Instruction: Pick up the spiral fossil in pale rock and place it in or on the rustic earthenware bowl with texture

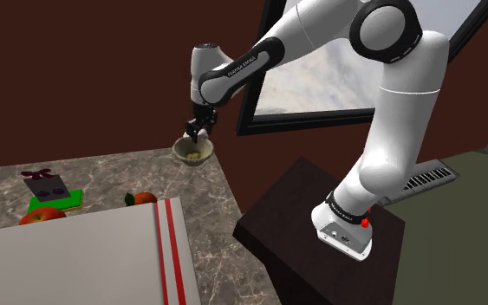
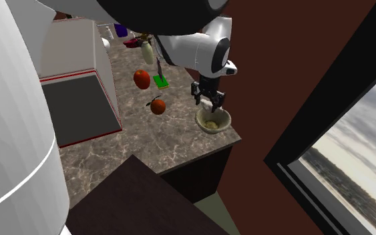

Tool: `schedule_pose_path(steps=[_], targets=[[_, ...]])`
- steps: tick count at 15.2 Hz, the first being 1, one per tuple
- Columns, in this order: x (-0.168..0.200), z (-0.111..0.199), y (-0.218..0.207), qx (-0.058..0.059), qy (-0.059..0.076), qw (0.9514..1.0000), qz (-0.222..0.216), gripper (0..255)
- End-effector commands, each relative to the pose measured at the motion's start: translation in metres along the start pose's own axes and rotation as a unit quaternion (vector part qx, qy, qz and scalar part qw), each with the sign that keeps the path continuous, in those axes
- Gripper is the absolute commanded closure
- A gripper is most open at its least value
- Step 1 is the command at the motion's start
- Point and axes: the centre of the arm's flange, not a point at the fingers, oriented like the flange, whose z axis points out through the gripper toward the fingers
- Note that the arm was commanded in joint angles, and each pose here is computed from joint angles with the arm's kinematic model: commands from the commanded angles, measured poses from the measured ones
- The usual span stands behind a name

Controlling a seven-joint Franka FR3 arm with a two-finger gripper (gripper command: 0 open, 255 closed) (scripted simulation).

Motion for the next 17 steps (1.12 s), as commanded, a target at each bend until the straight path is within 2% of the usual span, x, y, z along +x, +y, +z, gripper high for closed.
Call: schedule_pose_path(steps=[1,13,17], targets=[[0.002,0.009,0.002,0.0,0.0,1.0,0.0,255],[0.005,0.072,0.003,0.0,0.0,1.0,0.0,255],[0.005,0.072,0.003,0.0,0.0,1.0,0.0,255]])
